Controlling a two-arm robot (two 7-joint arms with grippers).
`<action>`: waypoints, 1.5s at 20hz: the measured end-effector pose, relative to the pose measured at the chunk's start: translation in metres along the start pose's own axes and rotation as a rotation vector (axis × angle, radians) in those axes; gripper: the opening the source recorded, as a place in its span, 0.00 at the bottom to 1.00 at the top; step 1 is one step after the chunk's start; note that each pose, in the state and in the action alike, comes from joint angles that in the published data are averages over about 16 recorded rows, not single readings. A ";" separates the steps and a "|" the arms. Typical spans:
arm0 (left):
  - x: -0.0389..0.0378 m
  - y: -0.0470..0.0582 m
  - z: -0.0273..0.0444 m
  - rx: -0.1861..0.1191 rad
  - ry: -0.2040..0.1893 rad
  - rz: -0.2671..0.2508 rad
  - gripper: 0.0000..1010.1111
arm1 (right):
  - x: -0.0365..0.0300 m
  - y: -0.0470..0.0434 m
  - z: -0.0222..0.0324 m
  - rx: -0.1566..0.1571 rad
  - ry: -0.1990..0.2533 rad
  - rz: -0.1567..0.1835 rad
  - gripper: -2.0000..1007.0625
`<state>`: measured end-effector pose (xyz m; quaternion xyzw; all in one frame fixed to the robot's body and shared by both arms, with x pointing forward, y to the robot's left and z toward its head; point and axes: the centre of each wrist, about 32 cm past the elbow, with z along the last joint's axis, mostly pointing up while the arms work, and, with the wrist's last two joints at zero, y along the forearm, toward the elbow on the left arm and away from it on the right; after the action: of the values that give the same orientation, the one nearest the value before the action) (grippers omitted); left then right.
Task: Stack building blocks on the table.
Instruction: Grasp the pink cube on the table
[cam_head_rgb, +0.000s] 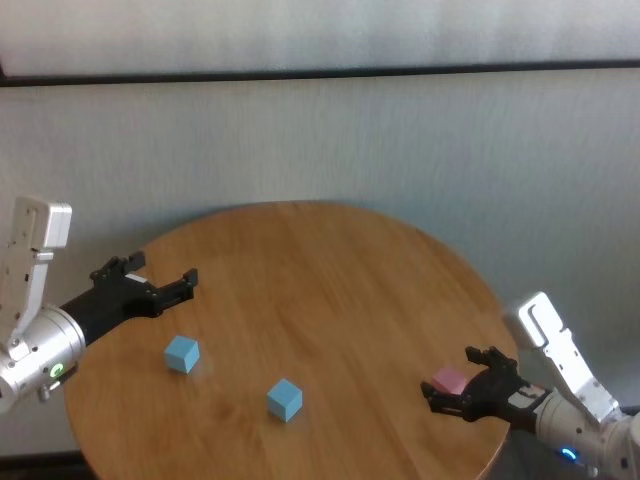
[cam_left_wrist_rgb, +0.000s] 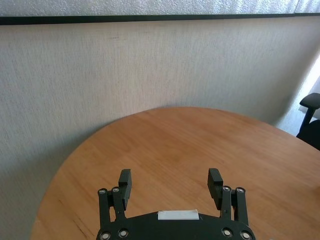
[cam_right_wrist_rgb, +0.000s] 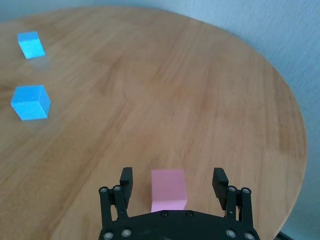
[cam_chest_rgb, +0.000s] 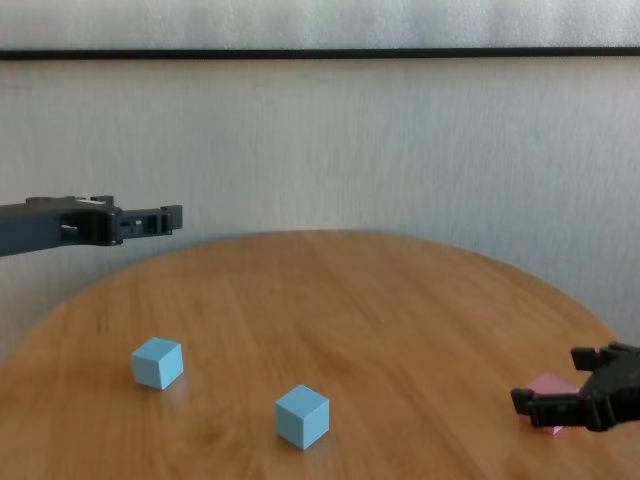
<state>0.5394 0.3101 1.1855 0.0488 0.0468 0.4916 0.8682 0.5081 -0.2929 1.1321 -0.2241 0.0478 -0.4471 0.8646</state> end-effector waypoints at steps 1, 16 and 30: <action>0.0000 0.000 0.0000 0.000 0.000 0.000 0.99 | 0.0006 0.0004 0.0006 0.000 0.003 0.002 1.00; 0.0000 0.000 0.0000 0.000 0.000 0.000 0.99 | 0.0032 0.0020 0.0016 -0.024 0.032 0.021 1.00; 0.0000 0.000 0.0000 0.000 0.000 0.000 0.99 | 0.0011 0.0046 -0.0032 -0.052 0.027 0.014 0.99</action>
<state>0.5394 0.3101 1.1855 0.0489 0.0468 0.4915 0.8682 0.5113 -0.2926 1.1273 -0.2401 0.0727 -0.4425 0.8610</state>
